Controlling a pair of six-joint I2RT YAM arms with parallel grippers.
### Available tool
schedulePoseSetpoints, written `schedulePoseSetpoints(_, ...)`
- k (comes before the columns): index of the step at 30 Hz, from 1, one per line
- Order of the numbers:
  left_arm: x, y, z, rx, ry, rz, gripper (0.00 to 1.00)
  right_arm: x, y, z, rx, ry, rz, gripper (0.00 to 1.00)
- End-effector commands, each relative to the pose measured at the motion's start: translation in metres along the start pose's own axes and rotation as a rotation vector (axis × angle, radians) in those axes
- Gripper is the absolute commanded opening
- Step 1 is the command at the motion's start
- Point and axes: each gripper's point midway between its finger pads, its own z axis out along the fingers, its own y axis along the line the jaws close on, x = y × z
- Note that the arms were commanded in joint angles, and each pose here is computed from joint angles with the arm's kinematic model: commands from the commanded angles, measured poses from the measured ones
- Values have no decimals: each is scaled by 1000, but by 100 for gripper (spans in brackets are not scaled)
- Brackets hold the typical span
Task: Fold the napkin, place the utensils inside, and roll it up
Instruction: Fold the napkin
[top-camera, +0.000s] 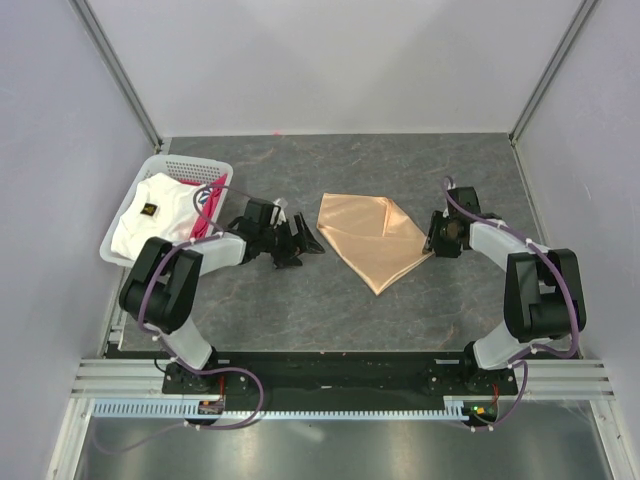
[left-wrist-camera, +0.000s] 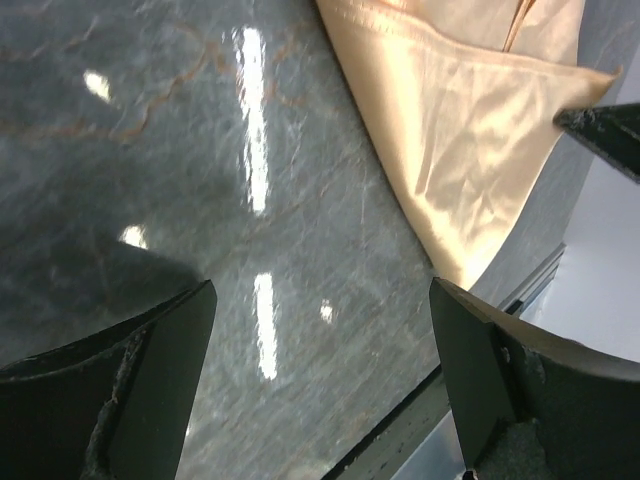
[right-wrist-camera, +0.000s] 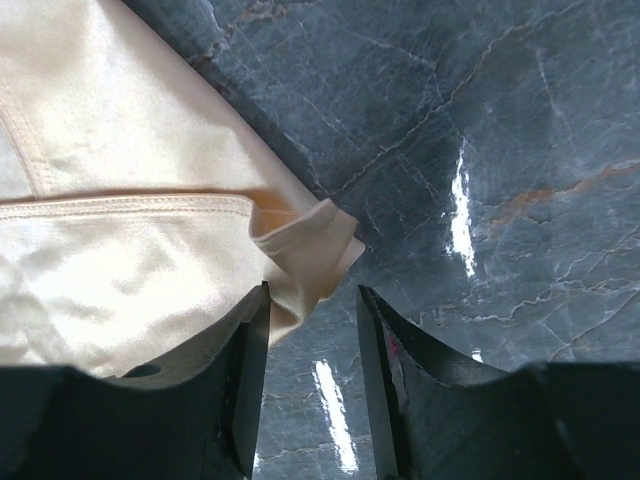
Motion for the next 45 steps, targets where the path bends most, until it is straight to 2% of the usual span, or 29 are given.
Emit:
schedulePoseSetpoints(1, -31, -25, 14, 60, -65, -4, 94, 5, 1, 2, -14, -7, 31, 47)
schedulePoseSetpoints(5, -38, -28, 20, 63, -68, -10, 94, 9, 2, 5, -22, -2, 42, 45)
schedulePoseSetpoints(13, -44, -34, 18, 72, -80, -5, 94, 14, 1, 15, -28, 4, 52, 32)
schedulePoseSetpoints(19, -44, -37, 17, 79, -75, 8, 94, 10, 9, 20, -70, -1, 40, 33)
schedulePoseSetpoints(25, -45, -40, 13, 85, -80, 15, 94, 8, 16, 23, -101, 5, 65, 41)
schedulePoseSetpoints(29, -44, -42, 12, 90, -79, 17, 94, 14, 12, 30, -84, 25, 72, 41)
schedulePoseSetpoints(32, -43, -43, 11, 93, -75, 20, 94, 19, 8, 33, -67, 38, 78, 36)
schedulePoseSetpoints(38, -44, -50, 3, 112, -88, 53, 94, 29, 5, 39, -58, 64, 90, 17)
schedulePoseSetpoints(45, -47, -48, -3, 102, -117, 69, 94, 42, 3, 36, -59, 86, 127, 13)
